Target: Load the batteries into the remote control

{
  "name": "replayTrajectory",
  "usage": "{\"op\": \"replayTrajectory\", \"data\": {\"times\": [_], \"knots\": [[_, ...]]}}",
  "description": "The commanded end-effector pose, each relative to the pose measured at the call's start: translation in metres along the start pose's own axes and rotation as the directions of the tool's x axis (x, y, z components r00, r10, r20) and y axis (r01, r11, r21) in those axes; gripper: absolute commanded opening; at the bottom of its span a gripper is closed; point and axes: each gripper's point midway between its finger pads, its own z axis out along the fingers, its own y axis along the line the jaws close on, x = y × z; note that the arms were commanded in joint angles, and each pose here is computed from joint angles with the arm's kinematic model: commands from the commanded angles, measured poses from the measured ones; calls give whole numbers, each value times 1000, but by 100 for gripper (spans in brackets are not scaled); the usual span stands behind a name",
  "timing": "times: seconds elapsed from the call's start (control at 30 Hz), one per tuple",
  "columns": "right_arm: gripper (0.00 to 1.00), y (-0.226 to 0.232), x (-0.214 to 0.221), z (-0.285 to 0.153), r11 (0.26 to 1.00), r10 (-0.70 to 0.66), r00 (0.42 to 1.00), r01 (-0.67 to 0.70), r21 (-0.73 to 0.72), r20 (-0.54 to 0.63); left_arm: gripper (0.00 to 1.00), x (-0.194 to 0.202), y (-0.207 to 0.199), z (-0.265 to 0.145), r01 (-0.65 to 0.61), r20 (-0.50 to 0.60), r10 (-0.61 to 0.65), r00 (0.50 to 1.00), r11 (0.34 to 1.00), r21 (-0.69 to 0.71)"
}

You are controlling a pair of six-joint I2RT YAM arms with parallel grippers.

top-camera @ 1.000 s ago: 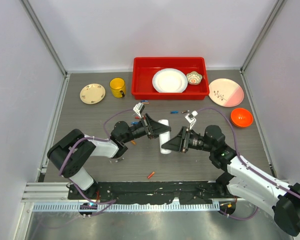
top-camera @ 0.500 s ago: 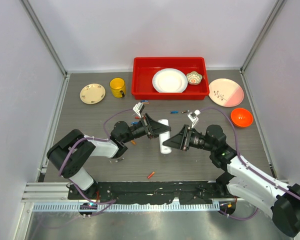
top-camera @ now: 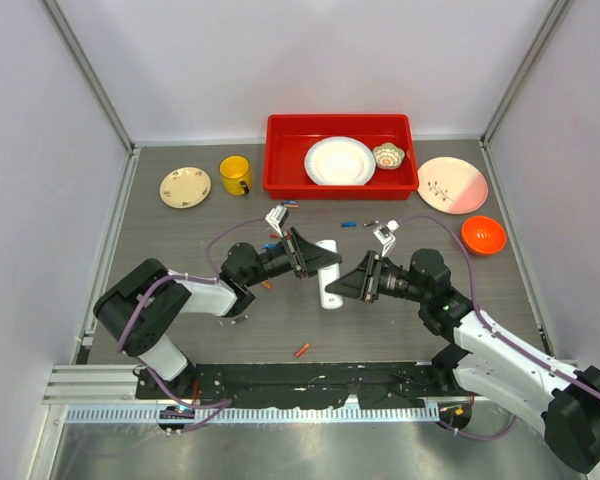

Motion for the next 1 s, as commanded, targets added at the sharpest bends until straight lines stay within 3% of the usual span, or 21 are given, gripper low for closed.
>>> {"op": "replayTrajectory", "data": {"times": [0.0,0.03,0.1,0.13,0.2,0.27,0.3,0.37,0.4,0.47,0.53,0.57,0.6,0.63,0.8,0.97], "knots": [[1,8,-4,-4,994,-107,994,107,9,-13,41,-16,-57,-9,-124,85,107,991,967,222],[1,11,-5,-5,993,-114,993,114,19,-23,45,-18,-60,-9,-130,91,112,990,965,227],[1,12,-4,-7,989,-146,988,147,25,-41,65,-22,-60,-10,-139,107,117,987,965,225],[1,14,-3,-9,988,-151,987,153,32,-52,99,-26,-60,-10,-140,118,116,986,965,223],[1,12,-4,-10,982,-179,982,182,48,-60,100,-38,-56,-13,-126,146,97,985,970,209],[1,2,-8,-13,973,-164,983,174,153,-77,100,-59,-52,-21,-90,189,52,981,977,193],[1,-23,-28,-17,922,-232,972,229,313,-29,100,-70,-57,-27,-97,231,50,972,975,197],[1,-64,-41,-40,768,-196,977,209,605,-88,100,-91,-47,-49,-111,338,55,940,983,149],[1,-94,-67,-66,575,-270,961,216,789,-66,100,-100,-54,-59,-136,401,66,914,980,147],[1,-108,-84,-99,334,-291,946,240,911,-142,100,-104,-31,-75,-115,444,86,892,993,40],[1,-125,-102,-123,93,-277,937,246,965,-212,100,-96,-37,-81,-145,431,132,893,989,-2],[1,-129,-107,-125,44,-281,930,261,964,-238,100,-91,-10,-83,-123,399,163,902,985,-124],[1,-132,-113,-125,-9,-270,927,267,964,-259,100,-87,-23,-88,-154,391,191,900,980,-125],[1,-134,-122,-131,-80,-286,918,261,962,-273,100,-82,-4,-93,-119,371,192,909,971,-210],[1,-170,-137,-138,-346,-189,878,360,866,-440,100,-74,-3,-120,-218,357,339,871,916,-338],[1,-212,-140,-123,-442,-47,847,459,771,-530,100,-70,2,-141,-240,349,407,844,869,-432]]}}
